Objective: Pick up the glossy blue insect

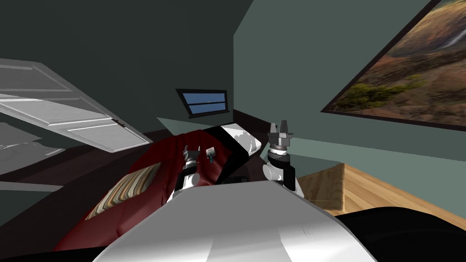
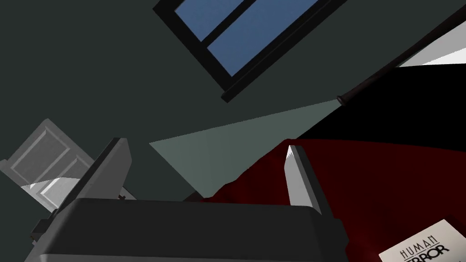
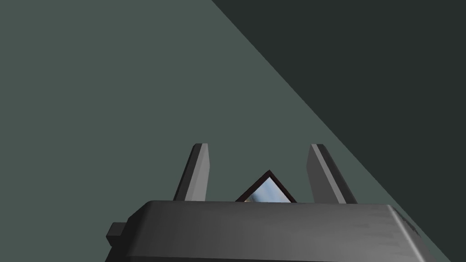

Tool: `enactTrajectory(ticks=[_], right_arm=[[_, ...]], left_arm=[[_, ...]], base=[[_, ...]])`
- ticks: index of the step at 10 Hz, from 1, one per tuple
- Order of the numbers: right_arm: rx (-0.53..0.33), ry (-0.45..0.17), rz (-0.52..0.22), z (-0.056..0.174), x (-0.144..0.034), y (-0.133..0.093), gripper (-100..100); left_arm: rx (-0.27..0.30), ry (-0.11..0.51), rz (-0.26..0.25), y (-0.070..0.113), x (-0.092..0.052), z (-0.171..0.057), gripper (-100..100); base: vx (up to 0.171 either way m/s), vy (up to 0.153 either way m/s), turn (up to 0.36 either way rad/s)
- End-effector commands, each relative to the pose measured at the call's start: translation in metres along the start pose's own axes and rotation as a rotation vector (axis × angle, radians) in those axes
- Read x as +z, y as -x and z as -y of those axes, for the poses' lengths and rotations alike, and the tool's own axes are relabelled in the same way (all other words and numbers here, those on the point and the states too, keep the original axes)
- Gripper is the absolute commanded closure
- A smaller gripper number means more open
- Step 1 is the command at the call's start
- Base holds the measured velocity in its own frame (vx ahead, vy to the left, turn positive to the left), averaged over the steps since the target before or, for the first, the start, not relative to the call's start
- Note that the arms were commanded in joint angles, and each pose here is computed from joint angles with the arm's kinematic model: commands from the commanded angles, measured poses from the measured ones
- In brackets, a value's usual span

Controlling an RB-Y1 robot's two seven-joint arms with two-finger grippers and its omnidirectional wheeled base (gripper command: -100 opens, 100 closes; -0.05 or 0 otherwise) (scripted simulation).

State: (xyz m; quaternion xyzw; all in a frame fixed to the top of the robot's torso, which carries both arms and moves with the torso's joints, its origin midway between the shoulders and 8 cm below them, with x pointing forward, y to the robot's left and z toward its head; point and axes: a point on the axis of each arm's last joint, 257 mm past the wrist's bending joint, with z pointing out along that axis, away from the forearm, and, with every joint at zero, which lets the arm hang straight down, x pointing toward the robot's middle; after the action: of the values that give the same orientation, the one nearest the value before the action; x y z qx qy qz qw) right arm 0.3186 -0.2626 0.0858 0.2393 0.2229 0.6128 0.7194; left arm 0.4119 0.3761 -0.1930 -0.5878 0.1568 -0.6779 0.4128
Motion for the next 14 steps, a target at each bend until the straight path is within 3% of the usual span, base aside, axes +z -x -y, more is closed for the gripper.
enactTrajectory(ticks=[1, 4, 5, 6, 7, 9, 10, 11, 12, 13, 14], right_arm=[[0.000, 0.000, 0.000, 0.000, 0.000, 0.000, 0], [0.000, 0.000, 0.000, 0.000, 0.000, 0.000, 0], [0.000, 0.000, 0.000, 0.000, 0.000, 0.000, 0], [0.000, 0.000, 0.000, 0.000, 0.000, 0.000, 0], [0.000, 0.000, 0.000, 0.000, 0.000, 0.000, 0], [0.000, 0.000, 0.000, 0.000, 0.000, 0.000, 0], [0.000, 0.000, 0.000, 0.000, 0.000, 0.000, 0], [0.000, 0.000, 0.000, 0.000, 0.000, 0.000, 0], [0.000, 0.000, 0.000, 0.000, 0.000, 0.000, 0], [0.000, 0.000, 0.000, 0.000, 0.000, 0.000, 0], [0.000, 0.000, 0.000, 0.000, 0.000, 0.000, 0]], left_arm=[[-0.055, 0.015, 0.054, 0.024, -0.005, -0.008, -100], [-0.148, 0.034, 0.147, 0.061, -0.015, -0.026, -100], [-0.150, 0.037, 0.158, 0.066, -0.017, -0.028, -100], [-0.200, 0.039, 0.201, 0.081, -0.022, -0.034, -100], [-0.198, 0.043, 0.210, 0.085, -0.024, -0.037, -100], [-0.286, 0.048, 0.304, 0.118, -0.040, -0.054, -100], [-0.292, 0.048, 0.316, 0.122, -0.042, -0.055, -100], [-0.345, 0.040, 0.354, 0.133, -0.047, -0.061, -100], [-0.339, 0.047, 0.370, 0.139, -0.052, -0.065, -100], [-0.388, 0.040, 0.414, 0.152, -0.061, -0.072, -100], [-0.384, 0.044, 0.423, 0.156, -0.064, -0.074, -100]], base=[[0.051, 0.004, -0.104], [0.055, 0.012, -0.137], [0.037, 0.012, -0.057], [0.041, 0.007, -0.112], [0.035, 0.009, -0.067], [0.054, 0.016, -0.190], [0.051, 0.024, -0.039], [0.046, 0.009, -0.091], [0.033, 0.005, -0.059], [0.034, 0.001, -0.138], [0.030, 0.010, -0.050]])
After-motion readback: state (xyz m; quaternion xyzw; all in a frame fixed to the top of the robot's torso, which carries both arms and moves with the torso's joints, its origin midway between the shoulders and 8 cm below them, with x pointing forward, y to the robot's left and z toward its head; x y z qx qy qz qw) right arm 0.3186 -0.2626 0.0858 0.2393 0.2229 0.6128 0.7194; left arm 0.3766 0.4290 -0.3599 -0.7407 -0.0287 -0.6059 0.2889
